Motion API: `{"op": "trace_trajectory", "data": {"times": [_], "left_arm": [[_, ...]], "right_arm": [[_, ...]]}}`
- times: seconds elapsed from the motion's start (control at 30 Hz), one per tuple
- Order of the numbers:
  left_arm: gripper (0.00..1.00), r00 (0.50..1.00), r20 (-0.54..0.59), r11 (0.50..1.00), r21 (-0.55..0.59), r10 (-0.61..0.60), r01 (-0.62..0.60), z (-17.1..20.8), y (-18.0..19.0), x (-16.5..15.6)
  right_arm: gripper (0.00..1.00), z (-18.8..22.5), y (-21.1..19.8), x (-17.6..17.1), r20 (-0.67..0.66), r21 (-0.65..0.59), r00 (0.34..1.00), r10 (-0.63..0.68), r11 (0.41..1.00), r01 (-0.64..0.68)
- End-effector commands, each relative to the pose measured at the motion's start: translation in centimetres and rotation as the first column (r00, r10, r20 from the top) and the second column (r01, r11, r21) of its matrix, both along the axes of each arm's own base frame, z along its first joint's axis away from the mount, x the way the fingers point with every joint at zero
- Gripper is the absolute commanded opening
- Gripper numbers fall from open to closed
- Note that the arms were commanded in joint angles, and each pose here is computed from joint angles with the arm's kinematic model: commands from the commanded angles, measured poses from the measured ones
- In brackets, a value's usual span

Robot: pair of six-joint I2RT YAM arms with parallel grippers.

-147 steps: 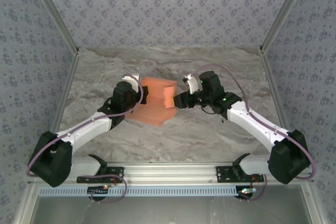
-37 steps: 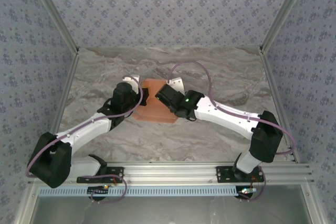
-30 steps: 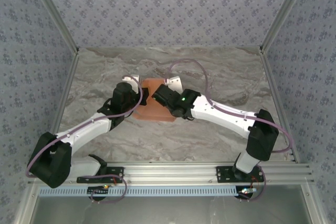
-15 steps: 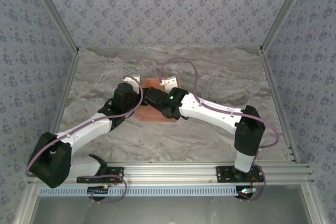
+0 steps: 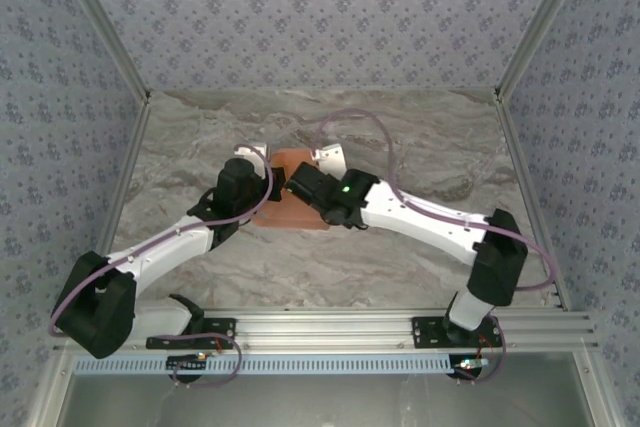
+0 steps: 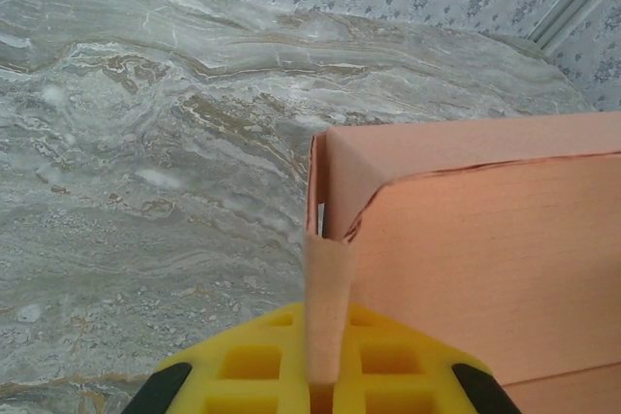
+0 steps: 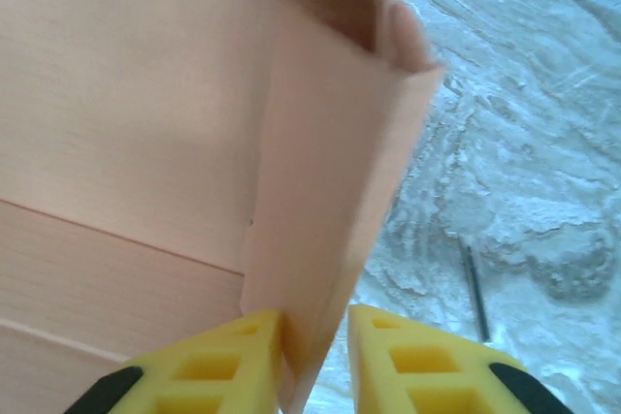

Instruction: Fold the paper box

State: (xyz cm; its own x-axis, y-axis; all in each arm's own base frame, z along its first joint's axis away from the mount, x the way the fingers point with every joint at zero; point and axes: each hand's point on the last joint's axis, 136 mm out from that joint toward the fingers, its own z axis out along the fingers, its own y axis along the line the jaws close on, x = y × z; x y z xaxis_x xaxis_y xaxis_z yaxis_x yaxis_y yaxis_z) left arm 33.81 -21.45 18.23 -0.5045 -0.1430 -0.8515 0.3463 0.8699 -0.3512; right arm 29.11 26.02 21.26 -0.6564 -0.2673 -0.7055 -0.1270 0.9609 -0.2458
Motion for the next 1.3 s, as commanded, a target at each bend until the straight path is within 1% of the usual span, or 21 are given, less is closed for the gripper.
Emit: {"op": "trace_trajectory", "data": {"times": [0.0,0.2,0.4,0.43,0.53,0.6,0.7,0.83,0.93,1.0,1.13,1.2,1.27], "left_arm": [[0.03,0.999,0.038,1.000,-0.004,-0.012,0.012,1.3,-0.4,0.2],[0.03,0.999,0.037,1.000,-0.003,-0.010,0.010,1.2,-0.4,0.2],[0.03,0.999,0.036,1.000,0.000,-0.009,0.009,1.3,-0.3,0.2],[0.03,0.999,0.036,1.000,0.000,-0.009,0.009,1.3,-0.3,0.2],[0.03,1.000,0.030,1.000,0.006,-0.008,0.008,1.1,-0.3,0.1],[0.03,1.000,0.028,1.000,0.014,-0.011,0.010,1.0,-0.3,0.1],[0.03,1.000,0.016,0.999,0.046,-0.017,0.016,0.6,-0.1,0.1],[0.03,0.999,-0.029,0.992,0.121,-0.038,0.041,-0.4,0.0,0.0],[0.03,0.991,-0.113,0.979,0.184,-0.066,0.086,-1.8,0.3,-0.3],[0.02,0.988,-0.139,0.976,0.201,-0.062,0.089,-2.4,0.6,-0.6],[0.03,0.990,-0.130,0.983,0.169,-0.051,0.073,-2.0,0.7,-0.8],[0.03,0.991,-0.122,0.985,0.154,-0.055,0.074,-1.6,0.6,-0.9],[0.03,0.991,-0.120,0.987,0.144,-0.059,0.076,-1.4,0.5,-0.8]], "right_arm": [[0.32,1.6,0.7,0.3,0.022,0.146,0.999,0.032,0.989,-0.035],[0.48,1.7,1.3,0.1,0.002,0.271,0.998,0.068,0.960,-0.066],[0.58,2.0,1.1,0.1,0.003,0.324,0.997,0.075,0.943,-0.072],[0.59,2.1,0.9,0.1,0.001,0.328,0.997,0.077,0.942,-0.073],[0.62,3.0,1.4,0.3,0.017,0.392,0.994,0.112,0.913,-0.109],[0.64,4.0,1.7,0.1,0.038,0.426,0.985,0.165,0.890,-0.166],[0.67,5.5,1.4,-0.2,0.072,0.433,0.975,0.212,0.874,-0.222],[0.69,7.4,-0.5,-0.4,0.119,0.409,0.966,0.228,0.876,-0.257],[0.69,8.1,-2.6,-0.4,0.135,0.398,0.970,0.200,0.886,-0.238],[0.70,7.9,-3.0,-0.4,0.135,0.424,0.970,0.205,0.872,-0.243],[0.72,4.9,-1.4,-1.2,0.072,0.485,0.944,0.321,0.816,-0.314],[0.72,3.4,-1.2,-1.9,0.044,0.502,0.930,0.366,0.796,-0.337],[0.73,2.7,-1.0,-2.7,0.058,0.515,0.899,0.435,0.758,-0.400]]}}
